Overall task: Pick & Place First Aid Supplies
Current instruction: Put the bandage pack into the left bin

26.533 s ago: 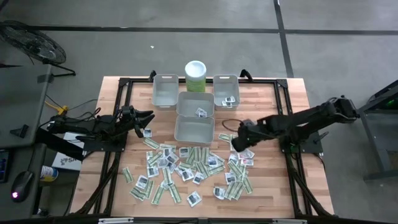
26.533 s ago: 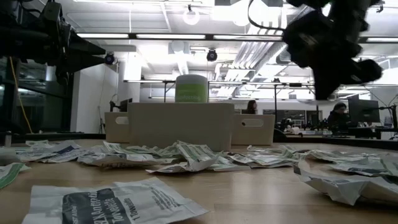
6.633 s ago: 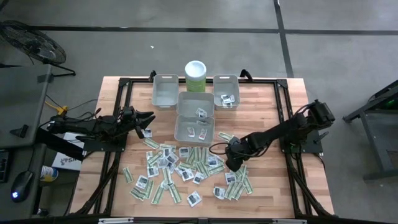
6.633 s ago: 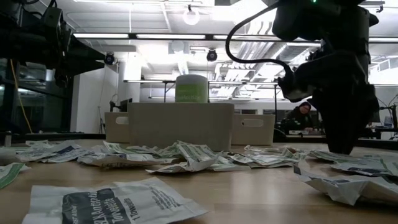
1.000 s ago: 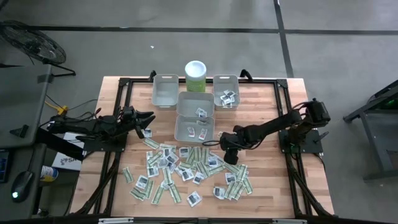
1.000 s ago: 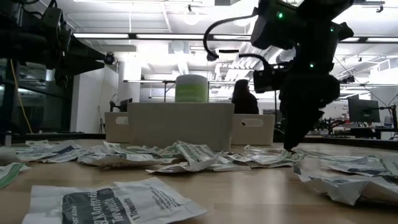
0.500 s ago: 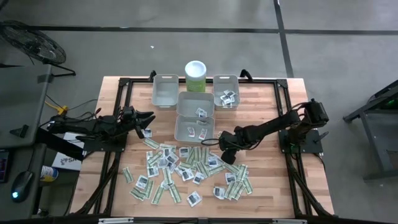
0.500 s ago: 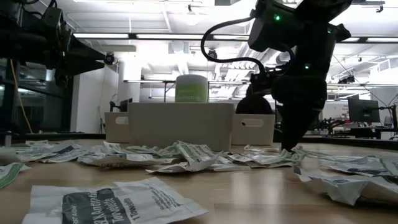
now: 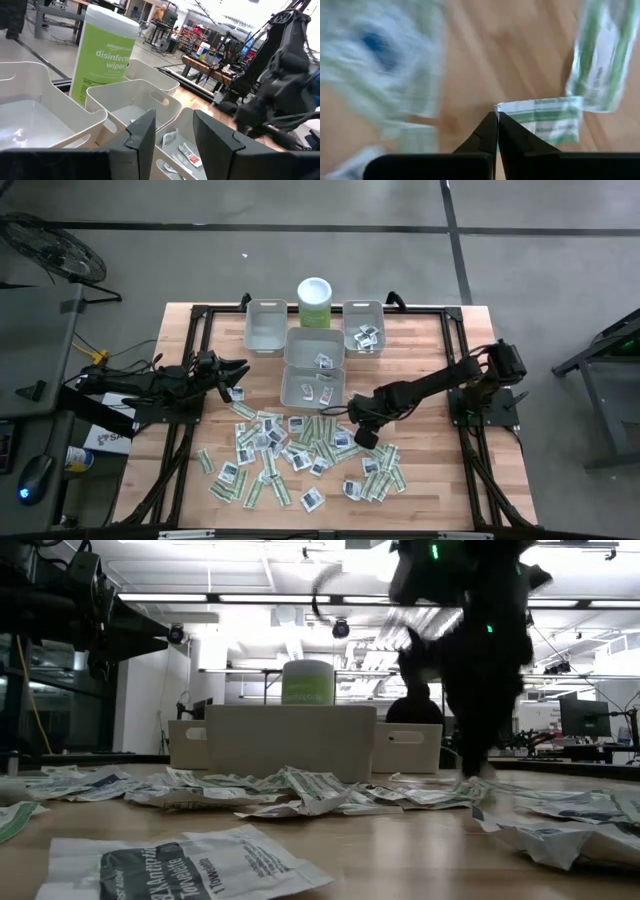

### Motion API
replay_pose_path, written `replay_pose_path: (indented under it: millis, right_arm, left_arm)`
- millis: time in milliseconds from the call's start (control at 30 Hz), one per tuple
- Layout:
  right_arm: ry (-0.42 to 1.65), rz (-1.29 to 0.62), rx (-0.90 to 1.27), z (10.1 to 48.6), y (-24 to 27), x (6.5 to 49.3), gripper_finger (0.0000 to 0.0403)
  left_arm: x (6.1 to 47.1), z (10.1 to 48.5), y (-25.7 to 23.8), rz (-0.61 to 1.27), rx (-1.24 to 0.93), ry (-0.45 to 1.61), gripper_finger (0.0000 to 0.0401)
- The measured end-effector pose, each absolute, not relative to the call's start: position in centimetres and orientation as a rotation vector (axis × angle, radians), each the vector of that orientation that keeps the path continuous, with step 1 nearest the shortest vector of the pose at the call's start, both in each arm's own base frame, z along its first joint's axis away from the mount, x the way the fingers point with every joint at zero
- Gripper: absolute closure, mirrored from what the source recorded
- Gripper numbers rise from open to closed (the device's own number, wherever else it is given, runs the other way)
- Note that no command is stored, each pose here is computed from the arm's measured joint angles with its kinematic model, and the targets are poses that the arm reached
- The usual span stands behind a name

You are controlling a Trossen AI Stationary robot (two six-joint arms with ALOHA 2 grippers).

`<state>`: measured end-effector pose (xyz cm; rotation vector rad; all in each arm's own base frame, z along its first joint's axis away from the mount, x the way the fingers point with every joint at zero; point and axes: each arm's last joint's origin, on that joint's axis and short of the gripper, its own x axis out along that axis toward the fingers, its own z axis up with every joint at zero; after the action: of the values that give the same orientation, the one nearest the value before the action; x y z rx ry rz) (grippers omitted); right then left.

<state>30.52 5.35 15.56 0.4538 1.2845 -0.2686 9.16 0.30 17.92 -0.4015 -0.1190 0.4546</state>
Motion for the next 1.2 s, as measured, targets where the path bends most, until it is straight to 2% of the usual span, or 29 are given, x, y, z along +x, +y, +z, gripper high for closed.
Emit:
replay_pose_path:
  millis: [267,567,800,1200]
  right_arm:
    - [1.183,-0.075,0.404,20.5,6.3,31.4,0.0401]
    - [1.149,0.056,0.435,22.4,6.4,31.9,0.0402]
    - [1.046,0.136,0.488,24.8,6.4,33.0,0.0402]
    - [0.548,0.232,0.468,29.4,2.5,36.3,0.0403]
  left_arm:
    - [9.2,17.9,0.3,0.455,-0.402,-0.119,0.027]
    - [9.2,17.9,0.3,0.455,-0.401,-0.119,0.027]
    - [9.2,17.9,0.3,0.454,-0.401,-0.119,0.027]
    - [9.2,18.0,0.3,0.451,-0.406,-0.129,0.027]
